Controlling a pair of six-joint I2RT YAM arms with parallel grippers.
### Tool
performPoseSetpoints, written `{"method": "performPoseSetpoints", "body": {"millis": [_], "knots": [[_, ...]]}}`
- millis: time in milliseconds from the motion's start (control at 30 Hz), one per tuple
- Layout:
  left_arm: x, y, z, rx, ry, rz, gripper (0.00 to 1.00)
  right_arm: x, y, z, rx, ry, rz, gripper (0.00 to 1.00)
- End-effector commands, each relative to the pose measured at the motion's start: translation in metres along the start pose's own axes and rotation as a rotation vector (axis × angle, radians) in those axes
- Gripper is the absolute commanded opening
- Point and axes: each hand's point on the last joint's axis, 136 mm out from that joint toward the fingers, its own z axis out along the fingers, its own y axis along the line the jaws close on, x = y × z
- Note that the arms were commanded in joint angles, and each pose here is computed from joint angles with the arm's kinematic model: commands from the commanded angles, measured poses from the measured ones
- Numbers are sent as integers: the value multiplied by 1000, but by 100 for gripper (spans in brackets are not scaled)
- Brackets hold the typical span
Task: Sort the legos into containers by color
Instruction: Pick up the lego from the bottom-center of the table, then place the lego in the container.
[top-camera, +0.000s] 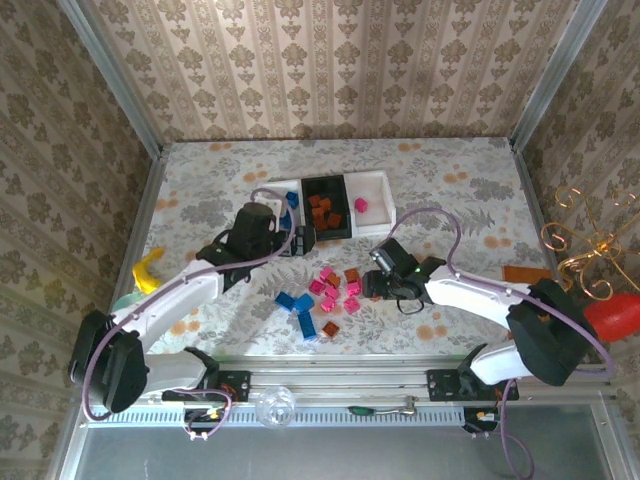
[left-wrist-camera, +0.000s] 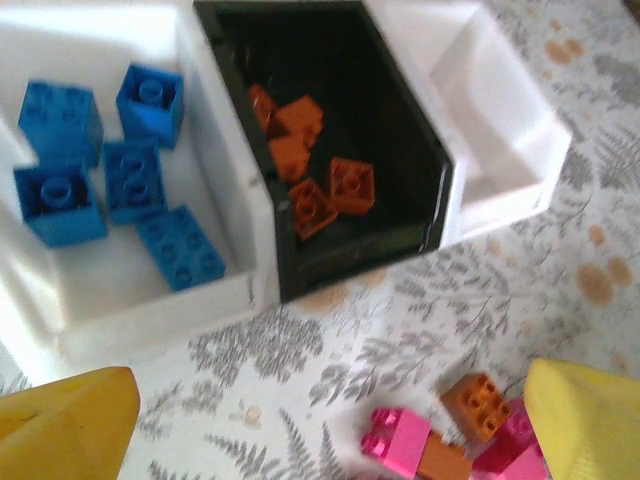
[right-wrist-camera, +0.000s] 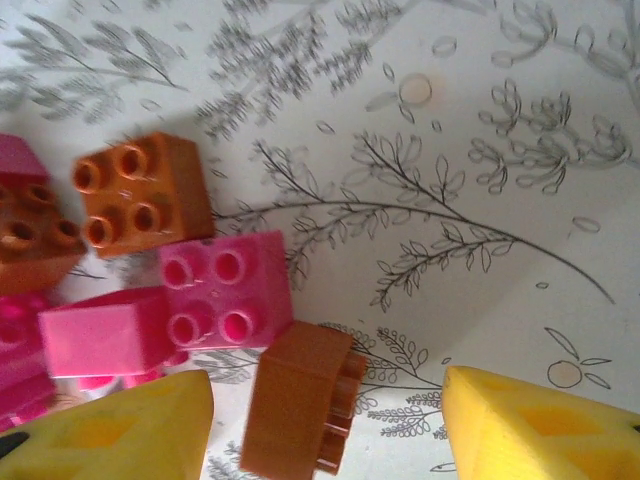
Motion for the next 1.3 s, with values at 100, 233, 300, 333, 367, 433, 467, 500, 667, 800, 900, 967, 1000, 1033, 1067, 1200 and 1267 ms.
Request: {"method": "performPoseSetpoints", "body": {"millis": [100, 233, 300, 333, 367, 433, 467, 500, 667, 800, 900, 967, 1000, 1033, 1067, 1200, 1267], "knots": [[17, 11, -7, -25, -2, -37, 100, 12, 2, 14, -7, 53, 28, 59], [31, 18, -8, -38, 19, -46, 100, 13, -6, 13, 32, 51, 24, 48], [37, 20, -9, -42, 28, -50, 100, 12, -9, 10, 43, 40, 17, 40], [40, 22, -9, -47, 33, -54, 100, 11, -10, 7, 47, 34, 11, 36], [43, 24, -10, -54, 35, -58, 100, 9, -11, 4, 49, 25, 5, 34], [48, 29, -13, -70, 36, -66, 100, 4, -10, -4, 50, 2, -17, 29], [50, 30, -14, -73, 35, -67, 100, -3, -7, -14, 33, -30, -26, 28], [52, 33, -16, -80, 35, -68, 100, -10, -4, -22, 20, -56, -37, 26], [67, 44, -24, -109, 43, -79, 100, -56, 33, -61, -88, -189, -110, 24], [81, 52, -28, -128, 55, -106, 100, -102, 72, -72, -158, -263, -149, 23], [89, 56, -32, -137, 67, -118, 100, -137, 101, -64, -185, -289, -171, 23], [92, 58, -36, -141, 63, -126, 100, -159, 116, -55, -190, -305, -174, 23], [93, 59, -38, -141, 61, -130, 100, -171, 122, -50, -191, -310, -170, 23], [94, 60, -40, -142, 57, -135, 100, -182, 129, -44, -191, -316, -166, 23], [95, 60, -41, -144, 55, -137, 100, -191, 132, -38, -186, -324, -160, 23], [101, 63, -45, -148, 61, -148, 100, -223, 136, -6, -115, -337, -137, 24], [105, 63, -46, -145, 71, -153, 100, -233, 135, 10, -82, -333, -128, 26]]}}
